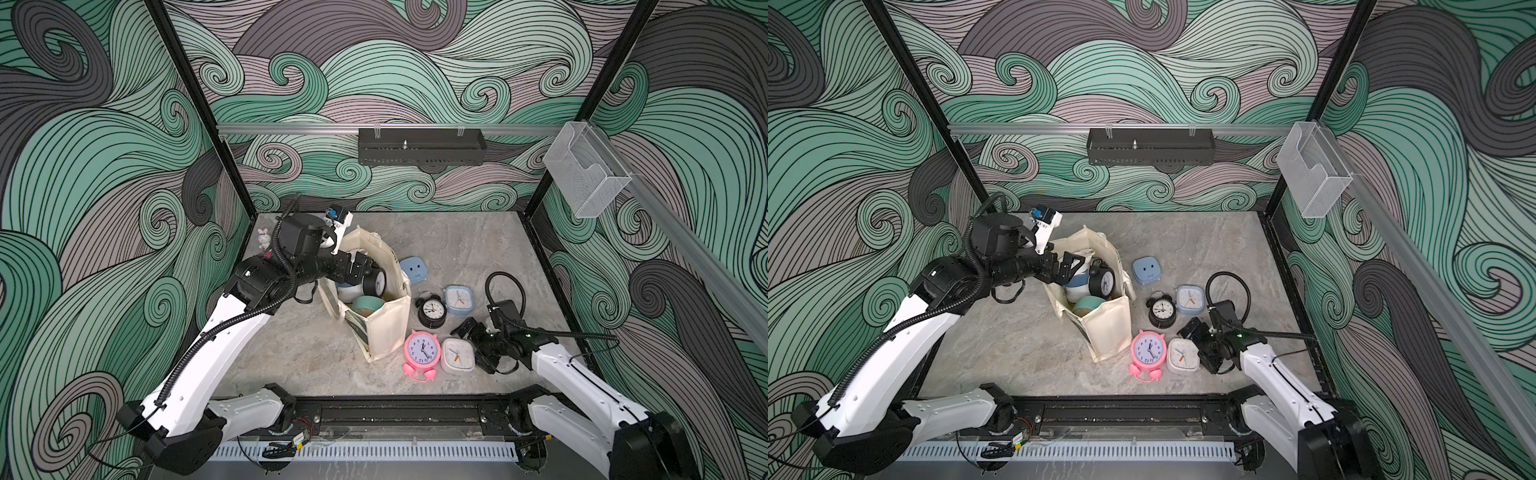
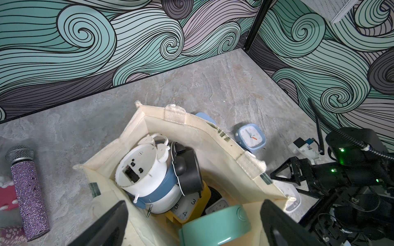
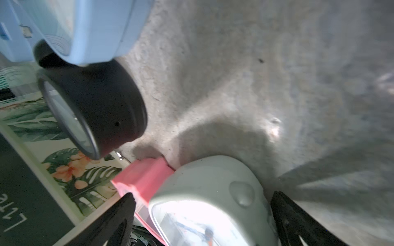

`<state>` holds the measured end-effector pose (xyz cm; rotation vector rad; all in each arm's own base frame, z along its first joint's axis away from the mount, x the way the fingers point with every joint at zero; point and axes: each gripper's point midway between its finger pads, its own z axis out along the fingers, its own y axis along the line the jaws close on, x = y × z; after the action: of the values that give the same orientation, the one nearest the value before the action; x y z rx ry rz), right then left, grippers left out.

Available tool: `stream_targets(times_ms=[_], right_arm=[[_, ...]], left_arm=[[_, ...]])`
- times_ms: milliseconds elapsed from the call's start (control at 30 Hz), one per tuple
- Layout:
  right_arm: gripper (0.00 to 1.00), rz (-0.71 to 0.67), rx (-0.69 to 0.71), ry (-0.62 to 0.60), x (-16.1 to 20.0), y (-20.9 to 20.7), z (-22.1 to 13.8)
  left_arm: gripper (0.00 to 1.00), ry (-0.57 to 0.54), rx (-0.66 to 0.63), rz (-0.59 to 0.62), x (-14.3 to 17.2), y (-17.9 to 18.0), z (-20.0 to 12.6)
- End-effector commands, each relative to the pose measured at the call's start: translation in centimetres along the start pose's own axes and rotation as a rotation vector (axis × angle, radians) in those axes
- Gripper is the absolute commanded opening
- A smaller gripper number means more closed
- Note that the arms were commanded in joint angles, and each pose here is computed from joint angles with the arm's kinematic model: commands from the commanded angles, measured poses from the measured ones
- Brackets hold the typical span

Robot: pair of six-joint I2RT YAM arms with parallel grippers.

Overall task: Put the alarm clock into the canvas bag
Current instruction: Adjust the alarm at the center of the board.

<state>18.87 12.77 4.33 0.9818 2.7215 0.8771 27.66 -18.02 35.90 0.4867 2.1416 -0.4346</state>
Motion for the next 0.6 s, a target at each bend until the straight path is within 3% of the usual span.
stream_targets(times_ms=[0,100,333,567], right_arm=[[0.99,-0.060,-0.216,-0.011,-0.9,5.6,-0.1],[0.99,-0.096,-0.249,-0.014,-1.2,7.1,0.0],[0.99,-0.262,-0.102,-0.087,-1.9,5.0,-1.1],[0.97,-0.440,-0.028,-0.118,-0.9,3.6,-3.5]], left_arm=[[0.99,-0.009,0.018,-0.016,-0.3,-0.2,0.4],[0.99,-0.009,0.019,-0.017,-0.3,-0.3,0.4],[0.99,0.005,0.036,-0.013,0.2,-0.5,0.3],[0.96,0.052,0.153,0.001,1.9,-2.4,0.0]])
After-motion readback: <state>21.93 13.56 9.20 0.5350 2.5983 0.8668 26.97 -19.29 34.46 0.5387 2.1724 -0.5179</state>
